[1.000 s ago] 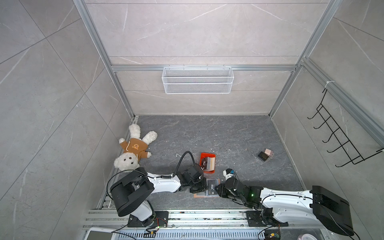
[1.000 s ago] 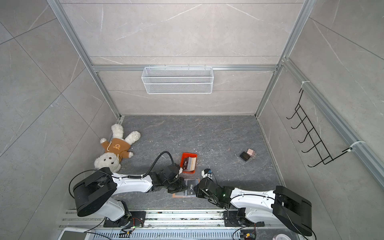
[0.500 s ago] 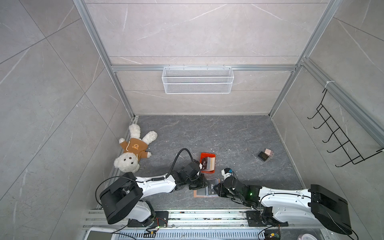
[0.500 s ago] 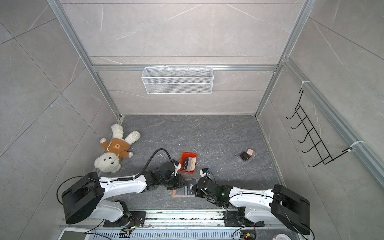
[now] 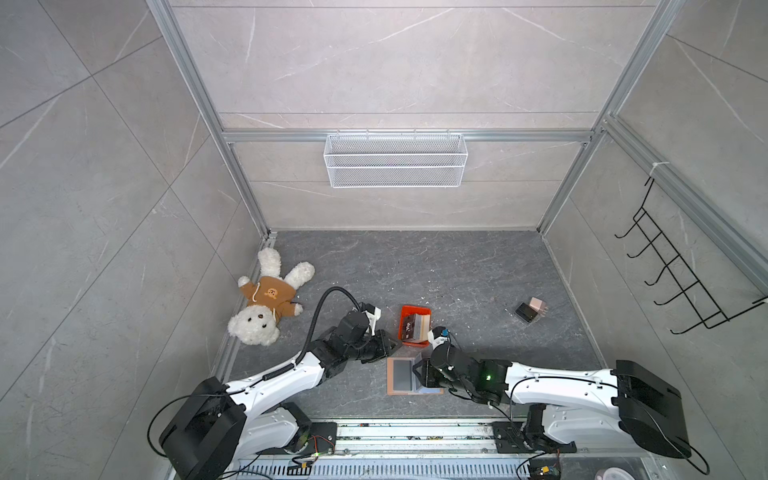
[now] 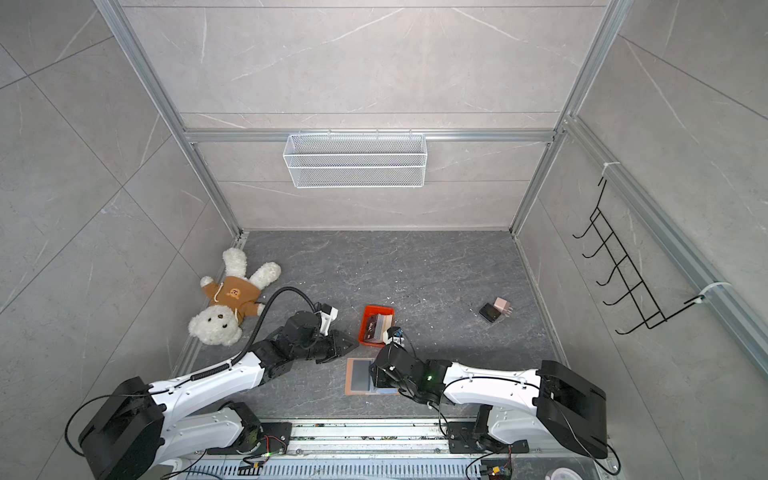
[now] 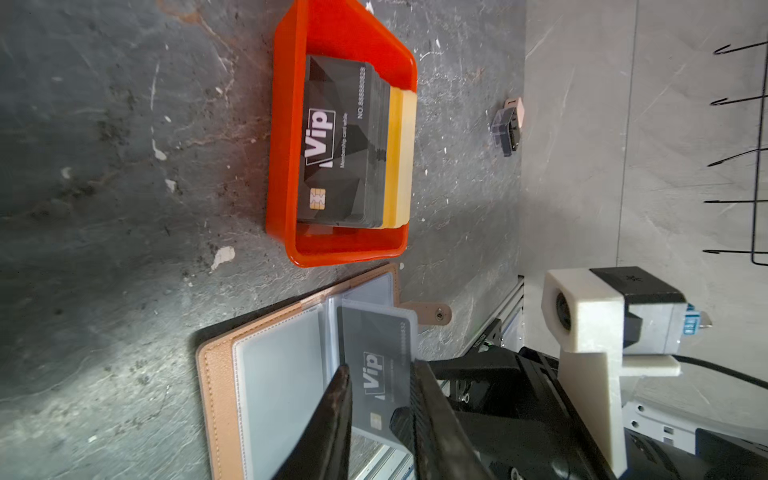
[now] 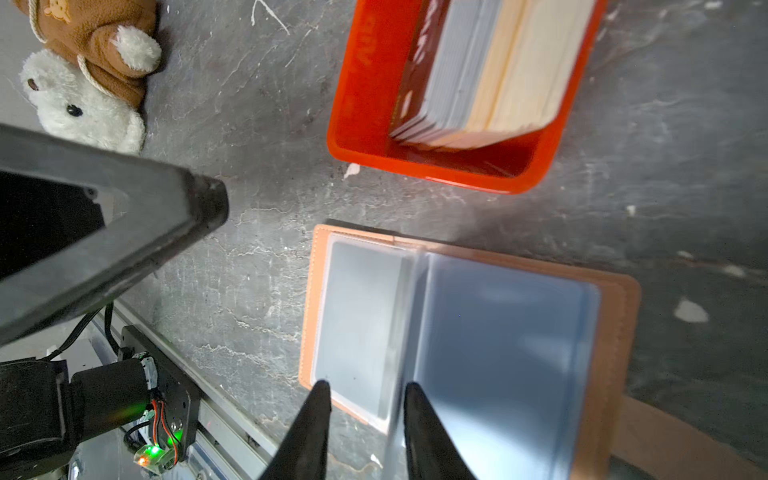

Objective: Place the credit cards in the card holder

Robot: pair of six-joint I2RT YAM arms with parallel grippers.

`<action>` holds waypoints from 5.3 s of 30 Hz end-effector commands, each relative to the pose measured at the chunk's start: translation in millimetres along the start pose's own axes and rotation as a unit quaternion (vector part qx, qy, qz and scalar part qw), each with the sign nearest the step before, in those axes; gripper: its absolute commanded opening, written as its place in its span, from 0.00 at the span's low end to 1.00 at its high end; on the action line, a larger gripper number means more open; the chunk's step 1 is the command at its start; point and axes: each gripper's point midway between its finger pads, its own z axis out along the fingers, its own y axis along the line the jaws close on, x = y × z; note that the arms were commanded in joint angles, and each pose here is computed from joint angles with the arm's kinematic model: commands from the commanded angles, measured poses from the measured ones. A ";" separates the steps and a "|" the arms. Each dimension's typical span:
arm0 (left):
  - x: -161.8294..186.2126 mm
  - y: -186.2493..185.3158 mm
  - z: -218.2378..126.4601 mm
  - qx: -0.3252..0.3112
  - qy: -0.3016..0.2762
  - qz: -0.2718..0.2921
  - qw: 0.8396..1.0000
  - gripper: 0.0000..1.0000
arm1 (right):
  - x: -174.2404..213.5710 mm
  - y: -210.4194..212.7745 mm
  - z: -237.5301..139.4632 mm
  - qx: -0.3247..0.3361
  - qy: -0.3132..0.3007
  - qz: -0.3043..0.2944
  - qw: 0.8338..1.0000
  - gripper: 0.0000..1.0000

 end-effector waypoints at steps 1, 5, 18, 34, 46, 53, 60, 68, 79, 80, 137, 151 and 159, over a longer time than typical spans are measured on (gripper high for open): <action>-2.5 -8.6 -10.7 0.028 -0.004 0.018 0.999 0.27 | -0.4 3.9 2.7 0.019 0.003 -0.021 1.000 0.34; -12.2 -12.5 -22.6 0.048 -0.019 0.008 0.999 0.27 | 0.1 15.4 6.5 0.013 0.009 -0.026 1.000 0.34; -33.2 -44.6 -38.0 0.085 -0.030 0.066 0.994 0.27 | -27.9 42.1 4.5 0.008 -0.039 -0.035 0.999 0.34; -52.1 -22.3 -37.2 0.010 -0.077 0.078 0.994 0.33 | -69.3 23.3 -46.7 0.042 -0.104 -0.092 0.989 0.38; -54.6 -19.0 -52.6 -0.008 -0.112 0.069 0.991 0.34 | -85.4 6.4 -57.4 0.061 -0.137 -0.111 0.982 0.45; -51.2 -29.3 -45.9 -0.001 -0.074 0.103 0.992 0.34 | -96.0 -5.1 -58.4 0.068 -0.175 -0.064 0.980 0.45; -54.2 -27.2 -26.4 -0.015 -0.034 0.122 0.992 0.33 | -102.9 -17.8 -63.0 0.073 -0.186 -0.029 0.979 0.52; -55.6 -7.6 -1.0 -0.047 -0.001 0.095 0.994 0.34 | -120.9 -29.0 -71.0 0.072 -0.177 -0.012 0.981 0.52; -56.1 12.4 24.9 -0.071 0.023 0.048 0.996 0.37 | -131.8 -36.7 -58.1 0.055 -0.143 -0.011 0.988 0.52; -55.4 12.5 27.1 -0.068 0.028 0.046 0.996 0.37 | -130.8 -37.8 -56.4 0.055 -0.139 -0.009 0.989 0.52; -54.4 -12.9 82.9 -0.076 0.065 0.052 0.994 0.17 | -121.3 -65.8 -4.5 0.045 -0.022 0.009 0.999 0.63; -55.1 6.3 98.9 -0.149 0.082 0.063 0.983 0.11 | -124.2 -67.3 15.8 0.040 0.026 -0.013 0.999 0.69; -51.2 15.8 101.3 -0.161 0.090 0.062 0.981 0.09 | -120.9 -72.1 24.6 0.052 0.050 -0.023 0.997 0.69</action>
